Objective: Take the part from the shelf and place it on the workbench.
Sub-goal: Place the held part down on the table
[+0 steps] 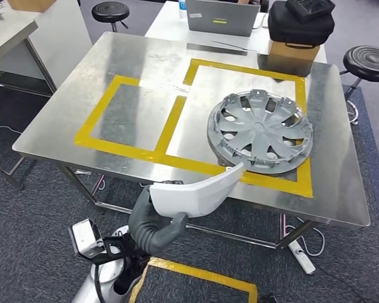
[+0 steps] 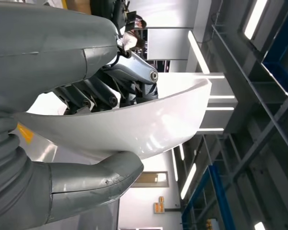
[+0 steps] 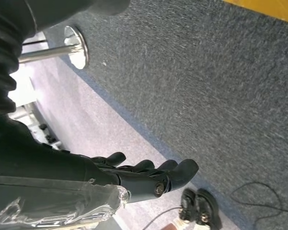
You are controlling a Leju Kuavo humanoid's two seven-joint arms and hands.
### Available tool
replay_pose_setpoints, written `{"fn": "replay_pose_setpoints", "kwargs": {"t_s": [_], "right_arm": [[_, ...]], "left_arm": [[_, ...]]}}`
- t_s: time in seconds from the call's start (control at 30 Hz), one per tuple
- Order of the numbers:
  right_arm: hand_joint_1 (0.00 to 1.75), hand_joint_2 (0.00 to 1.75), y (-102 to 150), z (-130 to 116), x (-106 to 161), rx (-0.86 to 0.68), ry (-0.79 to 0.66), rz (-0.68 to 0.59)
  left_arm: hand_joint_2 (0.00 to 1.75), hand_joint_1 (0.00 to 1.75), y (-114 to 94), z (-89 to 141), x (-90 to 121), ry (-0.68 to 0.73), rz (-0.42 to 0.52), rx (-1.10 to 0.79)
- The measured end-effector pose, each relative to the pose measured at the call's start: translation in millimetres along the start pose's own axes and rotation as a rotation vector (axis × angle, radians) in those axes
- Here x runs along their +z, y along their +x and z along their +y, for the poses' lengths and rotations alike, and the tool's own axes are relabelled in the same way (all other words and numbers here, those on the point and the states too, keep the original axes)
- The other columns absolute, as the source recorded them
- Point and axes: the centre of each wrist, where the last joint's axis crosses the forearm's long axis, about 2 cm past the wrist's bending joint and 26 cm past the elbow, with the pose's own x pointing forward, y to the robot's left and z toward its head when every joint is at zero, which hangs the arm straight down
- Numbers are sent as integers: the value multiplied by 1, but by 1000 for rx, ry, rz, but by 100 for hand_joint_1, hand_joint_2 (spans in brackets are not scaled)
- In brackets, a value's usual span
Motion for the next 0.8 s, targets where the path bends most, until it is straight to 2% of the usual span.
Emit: {"fn": "replay_pose_setpoints", "kwargs": {"t_s": [0.63, 0.8], "right_arm": [[0, 175, 0, 0, 0, 2, 0, 2], [0, 175, 1, 0, 0, 6, 0, -7]], "left_arm": [[175, 175, 0, 2, 0, 31, -4, -32], [175, 175, 2, 0, -2, -7, -32, 18]]}}
